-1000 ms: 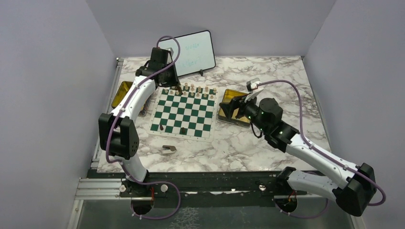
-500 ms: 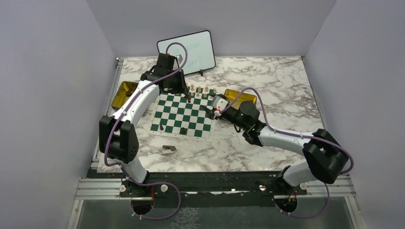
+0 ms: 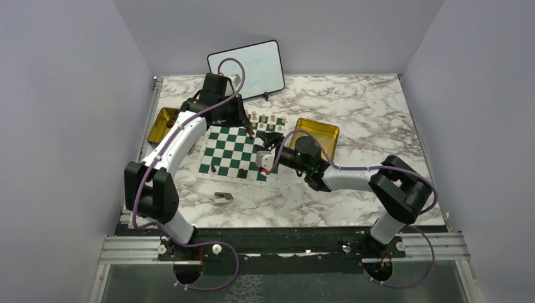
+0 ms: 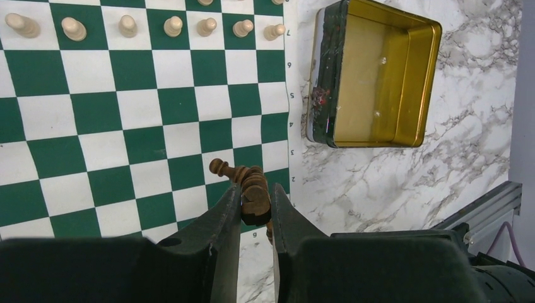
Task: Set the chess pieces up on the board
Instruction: Place the chess piece on the chessboard.
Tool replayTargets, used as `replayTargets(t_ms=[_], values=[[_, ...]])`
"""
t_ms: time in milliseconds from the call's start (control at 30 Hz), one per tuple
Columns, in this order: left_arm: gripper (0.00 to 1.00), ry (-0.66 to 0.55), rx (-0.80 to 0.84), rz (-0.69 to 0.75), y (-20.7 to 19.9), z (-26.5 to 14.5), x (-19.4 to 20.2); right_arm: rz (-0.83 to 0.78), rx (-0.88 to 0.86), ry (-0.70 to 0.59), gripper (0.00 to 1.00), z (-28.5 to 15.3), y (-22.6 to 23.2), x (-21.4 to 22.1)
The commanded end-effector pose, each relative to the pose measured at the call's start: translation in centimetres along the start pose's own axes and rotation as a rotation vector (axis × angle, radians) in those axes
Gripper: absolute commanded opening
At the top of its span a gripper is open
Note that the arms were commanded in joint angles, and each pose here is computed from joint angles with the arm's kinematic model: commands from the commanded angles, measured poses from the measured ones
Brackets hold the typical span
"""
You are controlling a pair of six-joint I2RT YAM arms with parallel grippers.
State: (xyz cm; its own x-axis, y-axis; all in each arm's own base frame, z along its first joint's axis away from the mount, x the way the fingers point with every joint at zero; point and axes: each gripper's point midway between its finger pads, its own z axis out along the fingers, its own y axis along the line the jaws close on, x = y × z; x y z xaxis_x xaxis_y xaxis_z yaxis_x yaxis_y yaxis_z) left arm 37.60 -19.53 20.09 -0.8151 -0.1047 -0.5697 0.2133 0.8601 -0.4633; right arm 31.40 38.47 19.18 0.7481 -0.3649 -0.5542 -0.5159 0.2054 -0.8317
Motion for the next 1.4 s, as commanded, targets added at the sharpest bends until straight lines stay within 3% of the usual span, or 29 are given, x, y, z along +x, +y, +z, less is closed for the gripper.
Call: replayTargets(t_ms=[0,167,900,1033,1167,1367], values=[[0.18,-0.012,0.065,0.013,-1.6,-1.2,0.1,-0.126,0.056,-0.049,0.50,1.3,-1.7,-1.7],[0.18,-0.006,0.086,0.010,-2.0,-1.4,0.2,-0.151,0.072,-0.043,0.46,1.6,-1.6,-1.6],[0.18,-0.002,0.104,0.007,-2.3,-1.9,0.7,-0.174,0.106,-0.020,0.43,2.7,-1.3,-0.7],[0.18,0.000,0.100,0.010,-2.2,-1.8,0.8,-0.168,0.118,-0.025,0.37,2.7,-1.4,-0.7],[0.18,-0.002,0.098,0.009,-2.2,-1.8,0.7,-0.168,0.130,-0.030,0.22,2.7,-1.6,-0.9],[0.18,-0.019,0.060,0.009,-1.5,-1.7,0.5,-0.128,0.134,-0.049,0.10,2.4,-1.7,-1.3]])
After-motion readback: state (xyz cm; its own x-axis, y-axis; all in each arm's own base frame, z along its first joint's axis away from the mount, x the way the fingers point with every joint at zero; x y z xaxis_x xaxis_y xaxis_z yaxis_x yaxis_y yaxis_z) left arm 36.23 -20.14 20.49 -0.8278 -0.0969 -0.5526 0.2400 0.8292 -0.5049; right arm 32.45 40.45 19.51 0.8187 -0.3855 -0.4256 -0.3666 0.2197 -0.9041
